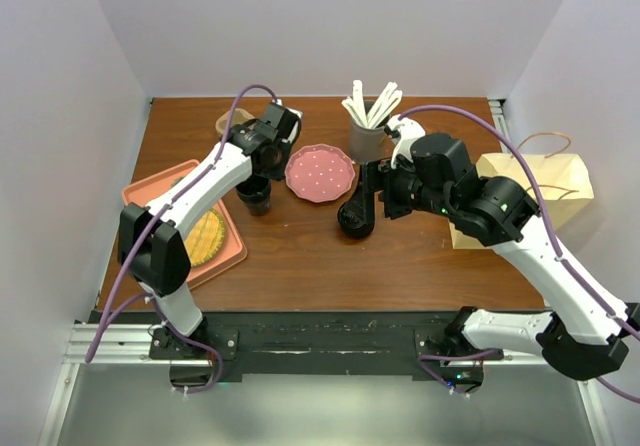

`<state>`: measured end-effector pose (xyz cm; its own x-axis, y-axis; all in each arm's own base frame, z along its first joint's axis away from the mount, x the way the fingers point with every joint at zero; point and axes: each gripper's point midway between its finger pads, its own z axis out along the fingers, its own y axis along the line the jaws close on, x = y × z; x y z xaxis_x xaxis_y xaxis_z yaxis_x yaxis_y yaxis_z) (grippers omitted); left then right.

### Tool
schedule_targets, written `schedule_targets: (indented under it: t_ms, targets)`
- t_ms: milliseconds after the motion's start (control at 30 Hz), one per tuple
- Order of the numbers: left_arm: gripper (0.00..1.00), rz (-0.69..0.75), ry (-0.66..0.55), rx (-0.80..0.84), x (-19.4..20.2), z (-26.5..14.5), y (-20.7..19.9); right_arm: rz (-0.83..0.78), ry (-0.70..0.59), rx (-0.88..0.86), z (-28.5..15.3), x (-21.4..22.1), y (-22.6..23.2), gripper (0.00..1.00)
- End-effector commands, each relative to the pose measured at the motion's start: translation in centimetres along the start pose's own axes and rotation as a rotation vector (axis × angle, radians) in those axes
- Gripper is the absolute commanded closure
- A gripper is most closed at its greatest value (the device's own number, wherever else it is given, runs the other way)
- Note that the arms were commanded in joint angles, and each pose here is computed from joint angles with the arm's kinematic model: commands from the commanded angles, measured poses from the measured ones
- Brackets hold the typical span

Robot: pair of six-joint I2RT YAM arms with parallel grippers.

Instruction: Pack the takeout coffee

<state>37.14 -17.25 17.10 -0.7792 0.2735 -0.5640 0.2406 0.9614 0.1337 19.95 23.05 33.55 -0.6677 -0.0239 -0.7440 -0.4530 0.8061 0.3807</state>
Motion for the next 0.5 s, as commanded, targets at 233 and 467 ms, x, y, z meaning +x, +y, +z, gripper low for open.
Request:
schedule_targets:
  t_ms: [233,467]
  targets:
    - [0.76,0.028,-0.004,-0.016,0.0,0.8,0.9,-0.037,-0.046,-0.008,-0.9,-1.6,0.5,0.13]
    - [0.77,0.031,0.025,-0.013,1.2,1.6,0.9,-0.03,-0.047,-0.002,-1.1,-1.5,0.3,0.13]
